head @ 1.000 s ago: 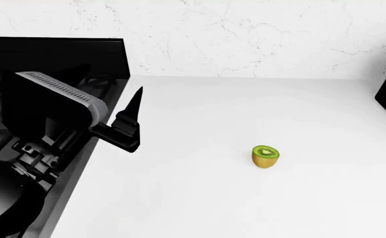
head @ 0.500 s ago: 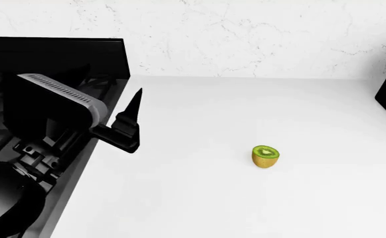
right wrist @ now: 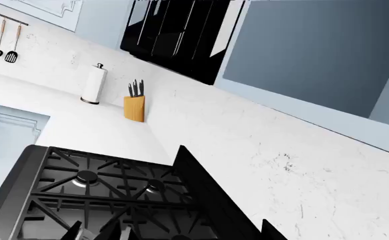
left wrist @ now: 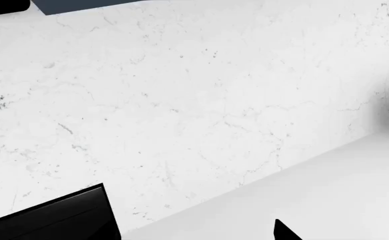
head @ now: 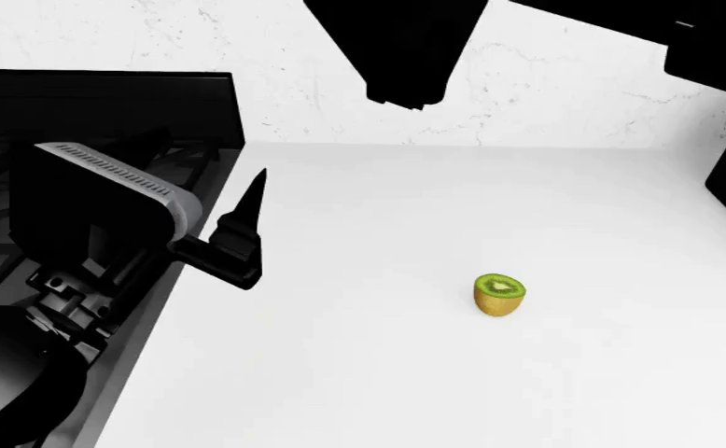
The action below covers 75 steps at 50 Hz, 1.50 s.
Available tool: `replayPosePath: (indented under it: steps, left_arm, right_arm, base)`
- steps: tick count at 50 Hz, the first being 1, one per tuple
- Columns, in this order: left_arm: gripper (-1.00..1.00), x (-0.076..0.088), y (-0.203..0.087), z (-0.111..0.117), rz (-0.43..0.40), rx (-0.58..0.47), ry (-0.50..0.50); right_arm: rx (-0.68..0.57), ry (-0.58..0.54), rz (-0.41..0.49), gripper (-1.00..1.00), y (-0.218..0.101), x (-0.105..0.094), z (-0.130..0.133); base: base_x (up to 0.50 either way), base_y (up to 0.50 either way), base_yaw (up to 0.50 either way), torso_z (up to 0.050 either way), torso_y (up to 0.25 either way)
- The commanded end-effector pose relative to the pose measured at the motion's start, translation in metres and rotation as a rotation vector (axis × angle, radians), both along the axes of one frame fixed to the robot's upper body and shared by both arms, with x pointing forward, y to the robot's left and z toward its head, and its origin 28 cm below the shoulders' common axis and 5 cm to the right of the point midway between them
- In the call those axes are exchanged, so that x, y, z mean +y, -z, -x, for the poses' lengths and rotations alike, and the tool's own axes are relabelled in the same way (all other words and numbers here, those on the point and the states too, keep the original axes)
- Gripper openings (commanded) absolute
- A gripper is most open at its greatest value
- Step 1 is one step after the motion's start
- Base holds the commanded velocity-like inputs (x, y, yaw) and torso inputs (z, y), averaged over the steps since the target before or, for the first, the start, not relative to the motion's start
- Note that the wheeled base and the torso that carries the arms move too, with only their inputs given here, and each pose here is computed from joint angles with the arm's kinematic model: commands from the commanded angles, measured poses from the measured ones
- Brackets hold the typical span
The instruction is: Pick the tomato, kiwi from the counter and place them in the cabinet. Then close the cabinet.
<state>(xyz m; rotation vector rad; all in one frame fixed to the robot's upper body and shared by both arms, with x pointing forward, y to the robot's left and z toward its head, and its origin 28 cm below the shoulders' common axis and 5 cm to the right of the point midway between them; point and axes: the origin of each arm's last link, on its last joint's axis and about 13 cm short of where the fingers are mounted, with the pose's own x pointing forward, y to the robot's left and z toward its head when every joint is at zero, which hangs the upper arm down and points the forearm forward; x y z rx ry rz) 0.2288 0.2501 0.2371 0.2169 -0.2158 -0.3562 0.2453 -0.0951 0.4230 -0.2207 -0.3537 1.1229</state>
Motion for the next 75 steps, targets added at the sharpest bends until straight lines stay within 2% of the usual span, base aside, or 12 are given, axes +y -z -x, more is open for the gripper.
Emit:
replayPosePath:
  steps: [1, 11, 21, 27, 33, 38, 42, 53, 68, 75]
  left_arm:
    - [1.00, 0.000, 0.001, 0.000, 0.000, 0.002, -0.001]
    - [1.00, 0.000, 0.003, -0.001, -0.001, 0.004, -0.001]
    - [1.00, 0.000, 0.004, -0.001, 0.000, 0.005, -0.002]
    - [1.00, 0.001, 0.005, 0.000, -0.002, 0.008, -0.004]
    - [1.00, 0.001, 0.007, -0.001, -0.003, 0.010, -0.006]
    - [1.00, 0.001, 0.007, -0.001, -0.002, 0.013, -0.007]
    - [1.00, 0.001, 0.006, -0.001, -0.002, 0.012, -0.007]
    - [1.00, 0.001, 0.005, 0.000, -0.003, 0.010, -0.006]
    - [1.00, 0.001, 0.006, -0.001, 0.000, 0.008, -0.008]
    - [1.00, 0.001, 0.007, 0.000, 0.000, 0.009, -0.010]
  right_arm:
    - [0.100, 0.119, 0.064, 1.00, 0.018, -0.010, -0.004]
    - [0.176, 0.241, 0.114, 1.00, 0.029, -0.022, -0.007]
    - [0.313, 0.336, 0.129, 1.00, 0.040, -0.031, -0.006]
    - [0.404, 0.417, 0.073, 1.00, 0.045, -0.038, -0.010]
    - [0.522, 0.473, -0.091, 1.00, 0.044, -0.046, -0.014]
    - [0.607, 0.486, -0.142, 1.00, 0.047, -0.052, -0.012]
    - [0.639, 0.497, -0.106, 1.00, 0.050, -0.054, -0.009]
    - [0.658, 0.519, 0.065, 1.00, 0.056, -0.060, 0.010]
    - [0.638, 0.519, 0.162, 1.00, 0.065, -0.063, 0.025]
    - [0.623, 0.511, 0.170, 1.00, 0.066, -0.063, 0.030]
  base:
    - [0.00, 0.00, 0.00, 0.000, 0.000]
    - [0.00, 0.00, 0.00, 0.000, 0.000]
    - [0.00, 0.00, 0.00, 0.000, 0.000]
    - [0.00, 0.00, 0.00, 0.000, 0.000]
    - [0.00, 0.00, 0.00, 0.000, 0.000]
    - [0.00, 0.00, 0.00, 0.000, 0.000]
    - [0.00, 0.00, 0.00, 0.000, 0.000]
    - [0.00, 0.00, 0.00, 0.000, 0.000]
    - [0.00, 0.00, 0.00, 0.000, 0.000]
    - [0.00, 0.00, 0.00, 0.000, 0.000]
